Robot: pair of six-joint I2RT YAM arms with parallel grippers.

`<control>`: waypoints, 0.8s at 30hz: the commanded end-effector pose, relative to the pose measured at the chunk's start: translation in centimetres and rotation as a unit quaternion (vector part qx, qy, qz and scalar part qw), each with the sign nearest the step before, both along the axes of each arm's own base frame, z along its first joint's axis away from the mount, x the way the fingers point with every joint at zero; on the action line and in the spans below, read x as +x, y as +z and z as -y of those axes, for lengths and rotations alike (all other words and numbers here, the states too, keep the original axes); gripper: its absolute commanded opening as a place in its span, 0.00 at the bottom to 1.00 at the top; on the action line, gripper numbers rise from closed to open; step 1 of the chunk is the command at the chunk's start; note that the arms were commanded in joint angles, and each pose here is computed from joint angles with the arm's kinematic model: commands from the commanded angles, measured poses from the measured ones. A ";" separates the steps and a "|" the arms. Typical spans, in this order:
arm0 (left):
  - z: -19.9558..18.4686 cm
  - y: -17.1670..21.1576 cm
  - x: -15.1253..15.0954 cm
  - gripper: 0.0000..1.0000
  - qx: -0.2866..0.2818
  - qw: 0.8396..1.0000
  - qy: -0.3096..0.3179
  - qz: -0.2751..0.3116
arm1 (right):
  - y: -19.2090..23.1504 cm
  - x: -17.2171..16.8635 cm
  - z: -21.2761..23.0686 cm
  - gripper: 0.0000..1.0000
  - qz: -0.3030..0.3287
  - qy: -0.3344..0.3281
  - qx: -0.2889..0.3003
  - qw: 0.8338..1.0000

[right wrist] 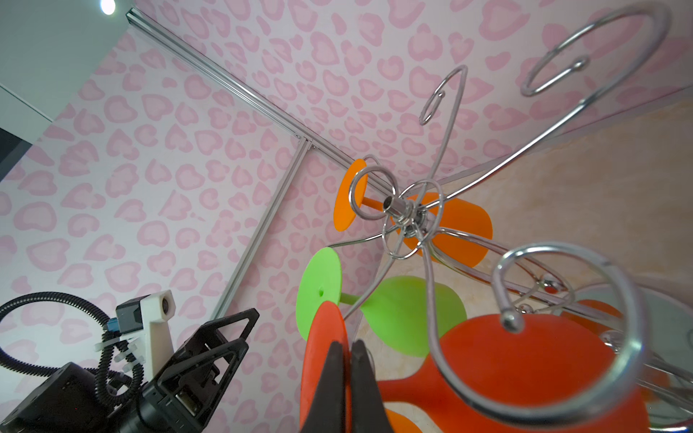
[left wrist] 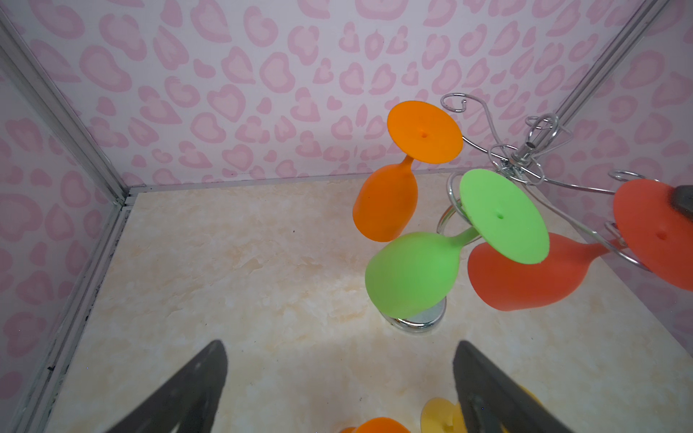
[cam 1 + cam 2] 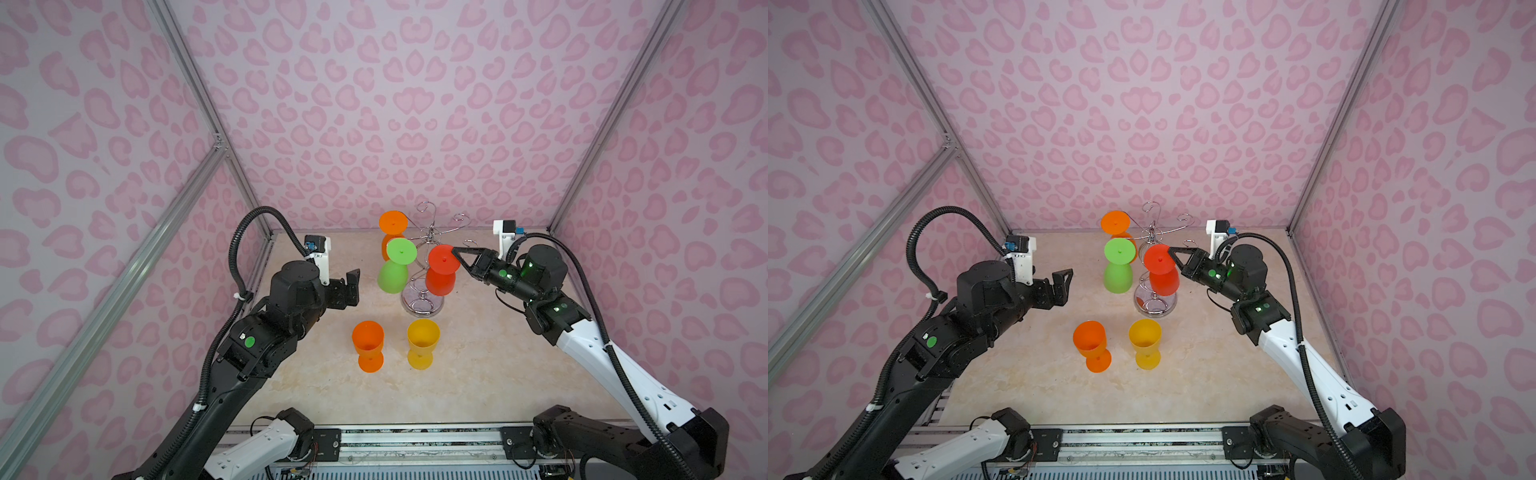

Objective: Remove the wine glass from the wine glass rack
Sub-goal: 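Close the right gripper on the red glass's base rim on the rack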

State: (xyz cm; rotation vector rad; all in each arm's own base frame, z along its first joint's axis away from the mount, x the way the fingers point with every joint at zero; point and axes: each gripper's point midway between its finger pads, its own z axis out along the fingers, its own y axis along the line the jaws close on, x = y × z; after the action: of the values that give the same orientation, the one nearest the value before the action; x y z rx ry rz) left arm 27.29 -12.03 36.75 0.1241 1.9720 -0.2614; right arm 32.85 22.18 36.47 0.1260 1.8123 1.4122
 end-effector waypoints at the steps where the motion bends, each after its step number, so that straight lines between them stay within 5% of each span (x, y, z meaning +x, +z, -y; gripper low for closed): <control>1: -0.1 0.6 0.1 0.96 -0.009 1.000 0.004 0.011 | 0.9 0.1 0.3 0.00 0.004 0.004 0.031 1.000; 14: -0.4 0.4 0.2 0.96 -0.002 1.000 0.007 0.008 | 3.0 -0.3 1.8 0.00 0.006 0.021 0.112 0.993; 24: -0.3 0.5 0.5 0.96 0.003 1.000 0.004 0.008 | 3.0 -1.1 1.8 0.00 -0.001 0.034 0.108 0.994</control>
State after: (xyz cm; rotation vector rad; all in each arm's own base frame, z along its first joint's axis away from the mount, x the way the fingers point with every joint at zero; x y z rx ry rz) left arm 27.67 -11.64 36.52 0.1133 1.9795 -0.2429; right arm 32.35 20.23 38.76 0.2192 1.6945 1.6359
